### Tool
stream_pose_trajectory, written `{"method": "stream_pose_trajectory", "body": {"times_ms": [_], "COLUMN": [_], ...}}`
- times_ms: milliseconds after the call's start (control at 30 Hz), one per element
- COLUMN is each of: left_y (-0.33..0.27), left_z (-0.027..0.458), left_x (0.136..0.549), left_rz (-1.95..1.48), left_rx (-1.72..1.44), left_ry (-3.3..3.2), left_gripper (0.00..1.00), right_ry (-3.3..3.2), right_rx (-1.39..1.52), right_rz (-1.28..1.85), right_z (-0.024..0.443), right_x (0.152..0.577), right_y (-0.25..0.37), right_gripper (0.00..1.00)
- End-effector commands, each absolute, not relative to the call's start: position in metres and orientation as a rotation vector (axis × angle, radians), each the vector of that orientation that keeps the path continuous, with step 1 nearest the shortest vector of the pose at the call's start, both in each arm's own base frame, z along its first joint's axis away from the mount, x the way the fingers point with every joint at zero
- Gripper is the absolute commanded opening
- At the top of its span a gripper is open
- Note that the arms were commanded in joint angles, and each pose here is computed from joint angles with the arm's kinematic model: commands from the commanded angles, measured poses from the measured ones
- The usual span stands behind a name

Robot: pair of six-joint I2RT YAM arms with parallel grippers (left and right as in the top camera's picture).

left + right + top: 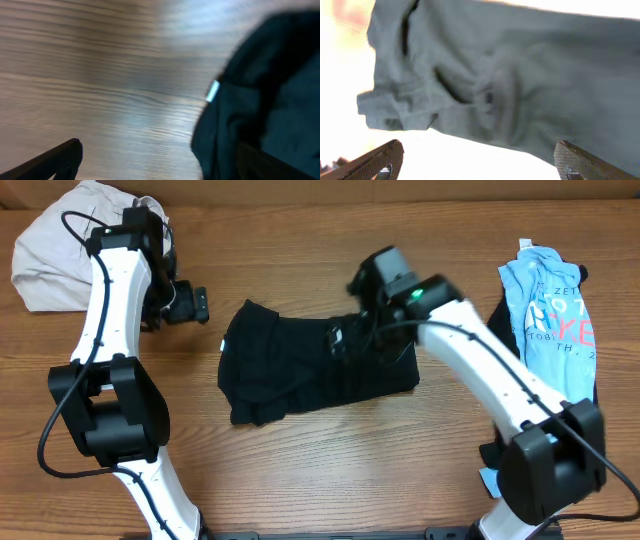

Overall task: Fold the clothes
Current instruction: 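Fold the shirt's right end leftward over itself with the right gripper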

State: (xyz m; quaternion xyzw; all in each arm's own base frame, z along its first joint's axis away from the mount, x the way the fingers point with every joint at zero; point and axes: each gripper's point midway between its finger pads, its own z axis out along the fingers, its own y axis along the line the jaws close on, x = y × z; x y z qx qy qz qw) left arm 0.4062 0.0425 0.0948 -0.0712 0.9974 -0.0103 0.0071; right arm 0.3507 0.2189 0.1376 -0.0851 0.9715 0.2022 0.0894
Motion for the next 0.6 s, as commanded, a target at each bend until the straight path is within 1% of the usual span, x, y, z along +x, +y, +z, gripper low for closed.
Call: {"method": "stream_pose_trajectory", "body": {"times_ms": [0,133,233,367,567], "left_y": [0.012,-0.012,-0.022,-0.022,-0.032], "left_z": [0.086,0.072,0.062,0.047,0.021], "left_x": [0.395,0.389,0.390,0.391,0.380], "left_rz": [-0.306,-0.521,-0.601,-0.602,-0.627], "left_rx": [-0.001,0.126,0.150,0.154,0.177], "left_ry": [3.133,3.097,3.061,3.043,3.044], "left_gripper": [1.00,1.00,1.00,1.00,1.00], "right_ry": [2.834,2.864,2.872,2.876,2.868], "right_rx": [-0.160,-0.086,-0.030,0.007,-0.004], "right_rz": [0.527,0.491,0.480,0.471,0.467], "right_z": [0.158,0.155,0.153,0.150,0.151], "right_x": [0.372,0.377,0.380,0.382,0.384], "right_y": [0.178,0.138,0.116,0.103,0.101], "right_gripper": [1.00,1.00,1.00,1.00,1.00]}}
